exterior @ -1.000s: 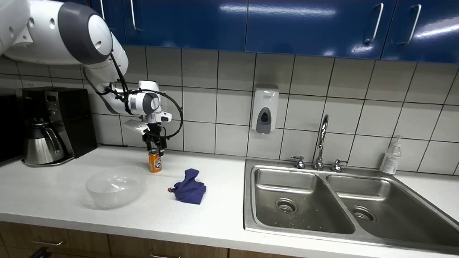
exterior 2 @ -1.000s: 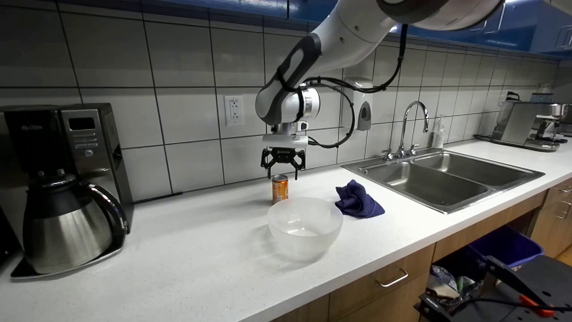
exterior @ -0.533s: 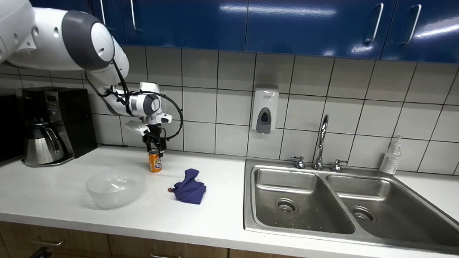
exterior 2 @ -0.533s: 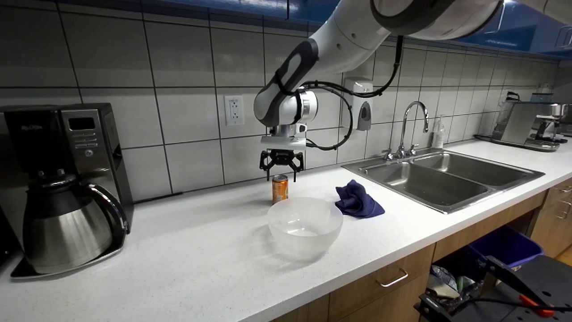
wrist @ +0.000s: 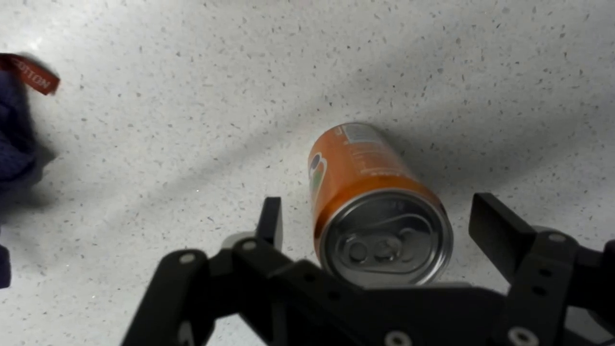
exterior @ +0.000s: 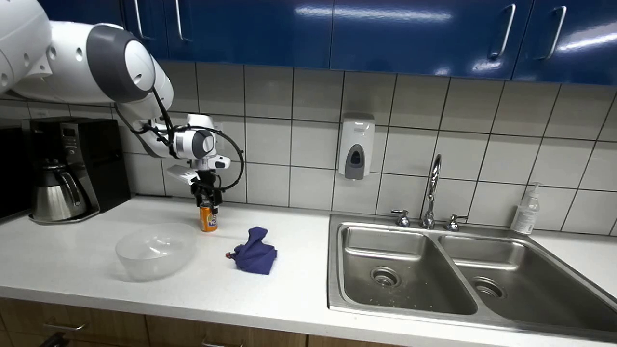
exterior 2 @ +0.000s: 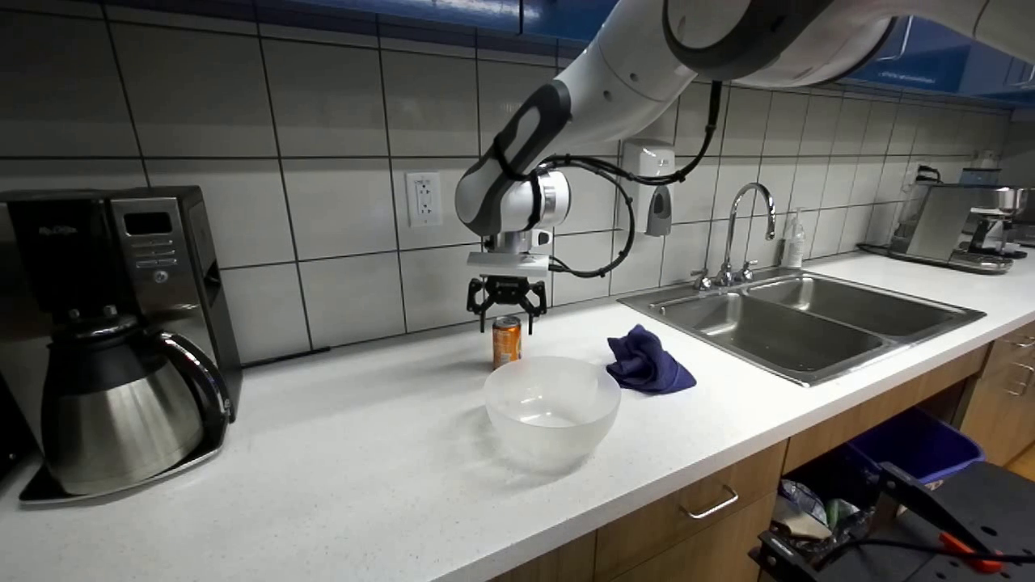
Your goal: Put the can in the bowl
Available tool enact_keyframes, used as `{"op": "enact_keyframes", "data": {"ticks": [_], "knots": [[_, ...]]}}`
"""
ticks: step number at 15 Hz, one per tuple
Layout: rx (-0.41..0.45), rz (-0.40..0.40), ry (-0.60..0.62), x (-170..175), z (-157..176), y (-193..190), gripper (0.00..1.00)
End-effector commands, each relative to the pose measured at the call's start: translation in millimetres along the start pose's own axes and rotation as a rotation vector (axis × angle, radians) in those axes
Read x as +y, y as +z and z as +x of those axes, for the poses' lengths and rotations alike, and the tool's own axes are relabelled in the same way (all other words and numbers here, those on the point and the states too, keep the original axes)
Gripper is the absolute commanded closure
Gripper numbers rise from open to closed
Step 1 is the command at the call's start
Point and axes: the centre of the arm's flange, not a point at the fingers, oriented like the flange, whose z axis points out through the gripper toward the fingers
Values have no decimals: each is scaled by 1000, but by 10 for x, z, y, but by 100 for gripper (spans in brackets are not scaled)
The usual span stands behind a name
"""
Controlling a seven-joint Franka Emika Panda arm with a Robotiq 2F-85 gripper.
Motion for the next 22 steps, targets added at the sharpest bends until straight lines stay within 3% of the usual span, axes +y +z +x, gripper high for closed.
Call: {"op": "enact_keyframes", "data": {"ticks": [1, 3, 4, 5, 9, 22], "knots": [[-13, -7, 22, -89, 105, -55, 0], [-14, -7, 20, -91, 108, -79, 0], [-14, -7, 20, -93, 112, -91, 10], [-14, -6, 18, -91, 114, -100, 28], [-13, -5, 16, -83, 105, -114, 60], [-21, -4, 32, 155, -48, -309, 62]]}}
